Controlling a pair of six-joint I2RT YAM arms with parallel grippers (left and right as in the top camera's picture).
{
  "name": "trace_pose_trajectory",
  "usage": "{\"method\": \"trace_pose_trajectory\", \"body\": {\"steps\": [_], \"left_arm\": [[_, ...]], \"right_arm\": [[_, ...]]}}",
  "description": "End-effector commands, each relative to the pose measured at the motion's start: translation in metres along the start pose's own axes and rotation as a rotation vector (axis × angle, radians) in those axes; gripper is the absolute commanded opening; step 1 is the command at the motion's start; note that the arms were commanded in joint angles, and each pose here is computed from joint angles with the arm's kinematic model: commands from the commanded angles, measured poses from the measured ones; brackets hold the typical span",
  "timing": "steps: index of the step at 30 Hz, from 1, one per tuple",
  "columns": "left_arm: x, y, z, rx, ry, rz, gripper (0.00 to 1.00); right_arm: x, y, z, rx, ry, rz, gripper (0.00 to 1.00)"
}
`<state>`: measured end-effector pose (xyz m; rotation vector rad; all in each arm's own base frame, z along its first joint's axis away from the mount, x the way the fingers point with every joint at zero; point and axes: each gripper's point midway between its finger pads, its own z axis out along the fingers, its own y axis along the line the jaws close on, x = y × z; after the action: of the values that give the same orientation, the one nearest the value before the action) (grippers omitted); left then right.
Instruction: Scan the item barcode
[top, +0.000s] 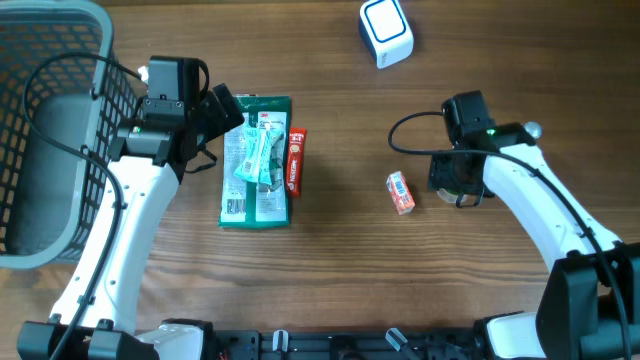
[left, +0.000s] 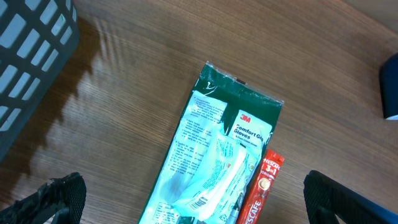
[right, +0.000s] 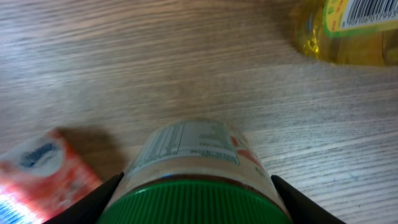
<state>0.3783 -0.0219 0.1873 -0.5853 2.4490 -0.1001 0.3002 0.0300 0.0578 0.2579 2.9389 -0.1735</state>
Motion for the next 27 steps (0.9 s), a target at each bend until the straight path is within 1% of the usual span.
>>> {"method": "trace_pose_trajectory", "body": {"steps": [1,4,9,11,14,16,17,19,22,24,26,27], "left_arm": [[-0.006,0.0,-0.004,0.001,-0.017,-0.004,1.0],[-0.006,0.0,-0.004,0.001,-0.017,-0.004,1.0],[-0.006,0.0,-0.004,0.001,-0.017,-0.004,1.0],[-0.006,0.0,-0.004,0.001,-0.017,-0.004,1.0],[-0.006,0.0,-0.004,0.001,-0.017,-0.004,1.0],[-0.006,0.0,-0.004,0.001,-0.017,-0.004,1.0],[-0.006,0.0,-0.004,0.001,-0.017,-0.004,1.0],[-0.006,0.0,-0.004,0.001,-0.017,-0.004,1.0],[-0.006,0.0,-0.004,0.001,-0.017,-0.004,1.0],[-0.006,0.0,-0.004,0.001,-0.017,-0.004,1.0],[-0.006,0.0,-0.004,0.001,-0.017,-0.004,1.0],[-0.006,0.0,-0.004,0.001,-0.017,-0.004,1.0]], "right_arm": [[-0.004,-0.01,0.008,0.053,-0.049,0.016,0.25],[-0.004,-0.01,0.015,0.052,-0.07,0.018,0.26],[-0.003,-0.009,0.023,0.05,-0.086,-0.004,0.45],[-0.003,-0.009,0.024,0.05,-0.088,-0.026,0.49],[-0.003,-0.009,0.024,0.05,-0.087,-0.025,0.71],[-0.003,-0.009,0.023,0.049,-0.089,-0.025,0.82],[-0.005,-0.009,0.023,0.047,-0.096,-0.024,0.84],[-0.009,-0.007,0.022,0.042,-0.112,-0.04,0.84],[-0.025,-0.003,0.011,0.027,-0.15,-0.066,0.81],[-0.049,0.002,-0.015,0.013,-0.204,-0.08,0.8],[-0.077,0.006,-0.053,-0.01,-0.266,-0.068,0.79],[-0.083,0.008,-0.064,-0.025,-0.281,-0.07,0.79]]}}
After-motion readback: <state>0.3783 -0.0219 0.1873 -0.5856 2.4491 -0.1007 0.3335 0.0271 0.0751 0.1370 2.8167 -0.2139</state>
